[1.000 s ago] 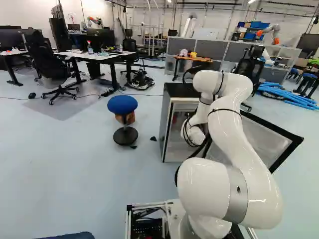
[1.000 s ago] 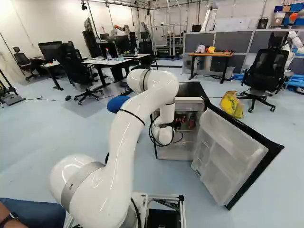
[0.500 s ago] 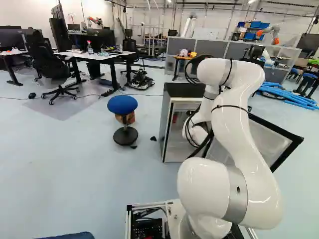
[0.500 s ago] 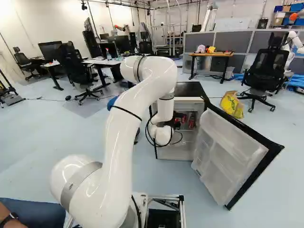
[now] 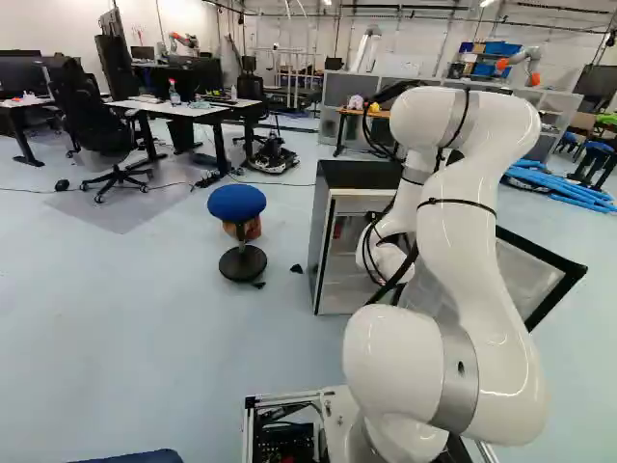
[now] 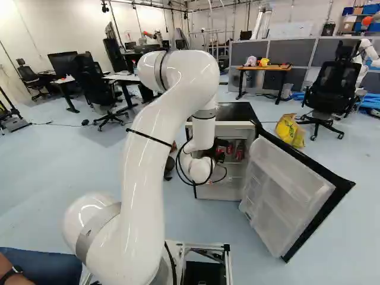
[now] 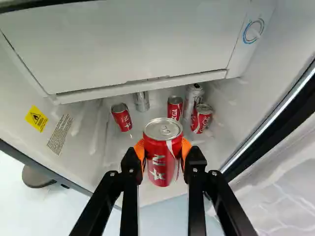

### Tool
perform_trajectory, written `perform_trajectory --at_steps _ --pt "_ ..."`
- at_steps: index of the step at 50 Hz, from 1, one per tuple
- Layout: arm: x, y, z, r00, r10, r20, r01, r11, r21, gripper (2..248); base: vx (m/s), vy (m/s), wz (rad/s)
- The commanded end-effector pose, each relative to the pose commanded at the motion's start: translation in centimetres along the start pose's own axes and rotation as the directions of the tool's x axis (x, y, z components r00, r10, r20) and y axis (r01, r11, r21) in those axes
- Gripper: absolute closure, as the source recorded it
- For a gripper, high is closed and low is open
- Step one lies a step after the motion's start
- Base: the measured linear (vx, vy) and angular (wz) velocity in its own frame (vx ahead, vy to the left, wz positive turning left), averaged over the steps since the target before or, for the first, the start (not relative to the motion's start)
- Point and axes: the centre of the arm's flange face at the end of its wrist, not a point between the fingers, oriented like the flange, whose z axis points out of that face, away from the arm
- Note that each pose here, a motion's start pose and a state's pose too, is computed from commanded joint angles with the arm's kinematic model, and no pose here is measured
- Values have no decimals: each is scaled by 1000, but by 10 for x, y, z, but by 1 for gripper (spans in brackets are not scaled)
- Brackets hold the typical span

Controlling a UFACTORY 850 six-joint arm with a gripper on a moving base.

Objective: Grab a drink from the fridge

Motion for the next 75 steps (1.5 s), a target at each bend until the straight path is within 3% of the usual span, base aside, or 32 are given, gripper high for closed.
perform_trajectory --at_steps 24,75 --pt "22 -1 -26 1000 -2 -28 2 1000 -5 156 0 0 0" --pt "52 -9 -126 998 -3 -66 2 1000 -17 156 0 0 0"
